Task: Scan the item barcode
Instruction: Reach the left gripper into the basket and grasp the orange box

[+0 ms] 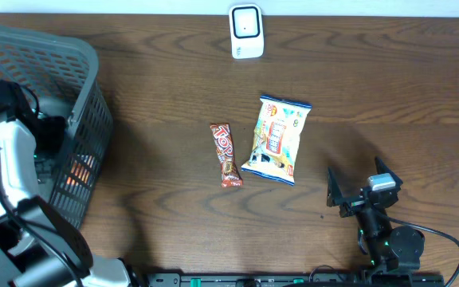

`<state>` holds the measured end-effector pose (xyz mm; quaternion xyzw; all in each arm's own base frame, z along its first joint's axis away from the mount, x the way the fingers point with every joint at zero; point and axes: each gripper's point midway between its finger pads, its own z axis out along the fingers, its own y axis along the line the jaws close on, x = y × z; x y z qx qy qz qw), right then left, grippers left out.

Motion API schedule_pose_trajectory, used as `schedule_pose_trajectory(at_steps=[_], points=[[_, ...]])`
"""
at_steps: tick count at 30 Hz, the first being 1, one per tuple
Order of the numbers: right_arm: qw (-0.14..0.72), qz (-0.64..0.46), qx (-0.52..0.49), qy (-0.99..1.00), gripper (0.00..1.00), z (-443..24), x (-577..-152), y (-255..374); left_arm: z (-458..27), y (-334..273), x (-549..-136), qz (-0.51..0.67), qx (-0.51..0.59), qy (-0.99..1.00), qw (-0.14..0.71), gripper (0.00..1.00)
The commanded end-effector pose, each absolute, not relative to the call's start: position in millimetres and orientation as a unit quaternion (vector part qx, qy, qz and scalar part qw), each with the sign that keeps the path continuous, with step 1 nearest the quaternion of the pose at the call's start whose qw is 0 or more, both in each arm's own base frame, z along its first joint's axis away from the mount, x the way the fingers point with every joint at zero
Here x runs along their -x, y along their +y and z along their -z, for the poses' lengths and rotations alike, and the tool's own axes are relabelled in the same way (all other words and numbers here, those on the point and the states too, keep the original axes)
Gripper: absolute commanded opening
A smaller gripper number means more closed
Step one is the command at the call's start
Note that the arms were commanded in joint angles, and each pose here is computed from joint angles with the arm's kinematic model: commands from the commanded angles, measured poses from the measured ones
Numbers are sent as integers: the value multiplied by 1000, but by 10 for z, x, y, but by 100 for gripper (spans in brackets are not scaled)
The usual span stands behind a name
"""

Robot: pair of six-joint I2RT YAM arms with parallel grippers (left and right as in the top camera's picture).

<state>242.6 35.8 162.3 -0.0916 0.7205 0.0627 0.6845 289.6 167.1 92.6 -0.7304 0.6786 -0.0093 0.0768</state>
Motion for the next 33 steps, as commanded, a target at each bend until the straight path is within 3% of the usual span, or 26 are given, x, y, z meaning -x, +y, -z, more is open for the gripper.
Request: schedule_pose_trajectory(at_steps=[1, 16, 32, 33], points=[[684, -63, 94, 720, 99, -1613, -2424, 367, -810, 1495, -2895, 38, 714, 698, 31, 98], [684, -63, 94, 720, 99, -1613, -2424, 367, -671, 1437, -2839, 34, 647, 762, 0, 98], [684, -63, 94, 720, 99, -1613, -2424, 367, -62, 1392, -2752, 15, 652, 753, -89, 99], [684, -63, 94, 720, 99, -1613, -2424, 367, -64, 1386, -2741, 14, 652, 753, -91, 95]])
